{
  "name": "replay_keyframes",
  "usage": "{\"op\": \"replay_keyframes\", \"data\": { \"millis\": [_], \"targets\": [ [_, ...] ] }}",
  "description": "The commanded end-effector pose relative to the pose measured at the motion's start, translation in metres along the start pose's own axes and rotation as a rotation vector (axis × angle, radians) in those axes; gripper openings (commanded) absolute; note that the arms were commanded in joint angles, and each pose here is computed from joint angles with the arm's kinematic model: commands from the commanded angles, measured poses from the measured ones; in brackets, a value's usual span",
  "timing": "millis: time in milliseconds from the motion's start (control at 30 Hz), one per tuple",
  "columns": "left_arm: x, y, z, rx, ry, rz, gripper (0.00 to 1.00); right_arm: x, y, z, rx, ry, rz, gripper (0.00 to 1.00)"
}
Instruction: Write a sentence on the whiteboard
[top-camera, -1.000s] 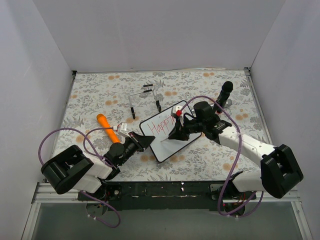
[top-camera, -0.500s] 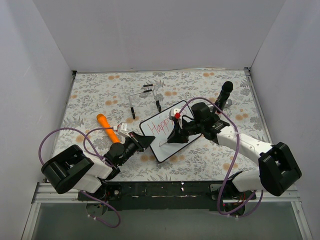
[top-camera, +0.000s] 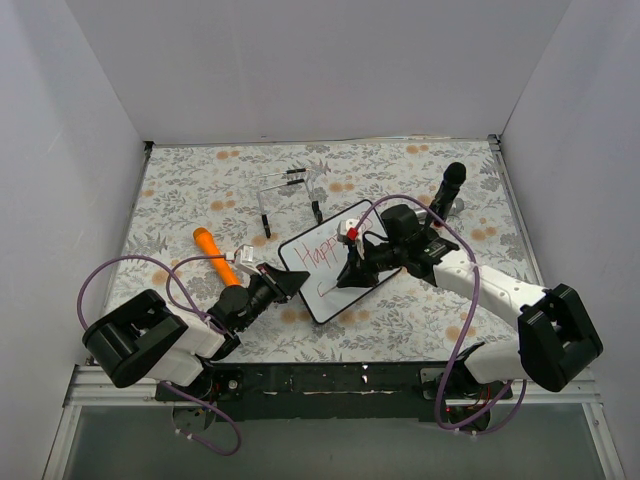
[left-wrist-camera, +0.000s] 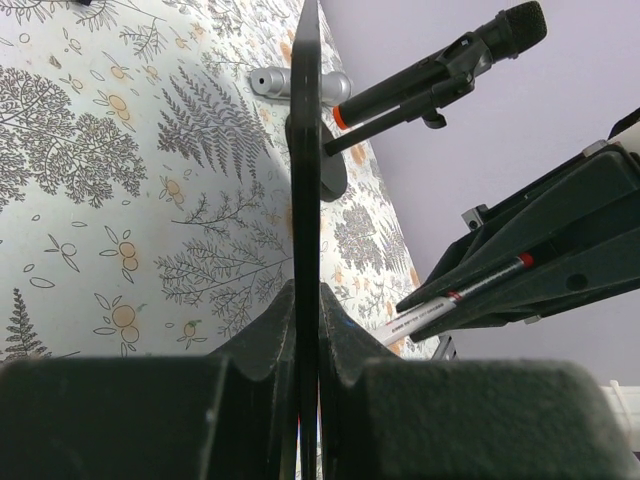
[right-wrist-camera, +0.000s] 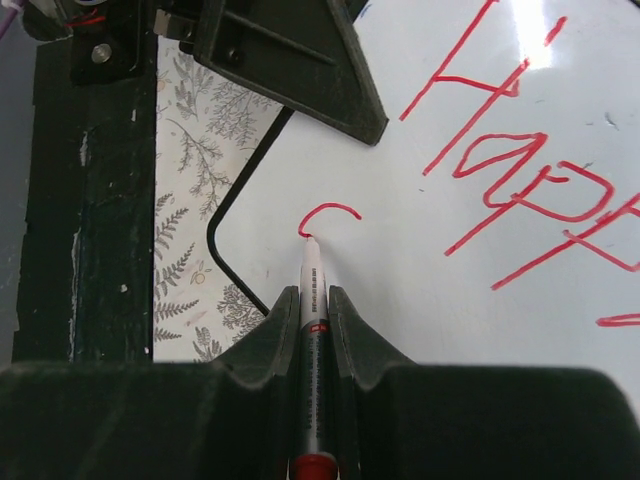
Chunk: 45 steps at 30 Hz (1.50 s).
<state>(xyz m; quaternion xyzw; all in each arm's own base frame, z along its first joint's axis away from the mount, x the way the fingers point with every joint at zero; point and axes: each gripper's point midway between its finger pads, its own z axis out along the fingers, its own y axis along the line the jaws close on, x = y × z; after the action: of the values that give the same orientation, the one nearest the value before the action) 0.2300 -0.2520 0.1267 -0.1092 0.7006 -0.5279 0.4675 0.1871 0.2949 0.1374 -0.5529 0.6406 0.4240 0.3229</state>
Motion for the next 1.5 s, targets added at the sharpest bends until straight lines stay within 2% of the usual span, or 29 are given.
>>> {"op": "replay_keyframes", "data": {
  "millis": [0,367,733,1100,1267,1467],
  "targets": [
    [-0.029,-0.045,0.000,0.167,-0.115,-0.007,0.00,-0.023,-0.027,-0.007,0.121,-0.013,-0.043,0.01],
    [-0.028,-0.045,0.001,0.170,-0.111,-0.007,0.00,-0.031,-0.035,-0.006,0.125,-0.004,-0.031,0.01],
    [-0.028,-0.044,0.000,0.165,-0.114,-0.004,0.00,-0.009,-0.010,-0.009,0.025,0.034,-0.074,0.01],
    [-0.029,-0.044,-0.001,0.167,-0.116,-0.003,0.00,0.017,0.017,-0.002,-0.091,0.108,-0.048,0.01],
    [-0.029,-0.045,-0.001,0.170,-0.117,-0.003,0.00,0.014,0.027,0.004,-0.134,0.109,-0.061,0.01],
    [-0.030,-0.045,-0.001,0.171,-0.118,-0.002,0.00,-0.015,0.016,0.012,-0.123,0.067,-0.065,0.01]
  ]
}}
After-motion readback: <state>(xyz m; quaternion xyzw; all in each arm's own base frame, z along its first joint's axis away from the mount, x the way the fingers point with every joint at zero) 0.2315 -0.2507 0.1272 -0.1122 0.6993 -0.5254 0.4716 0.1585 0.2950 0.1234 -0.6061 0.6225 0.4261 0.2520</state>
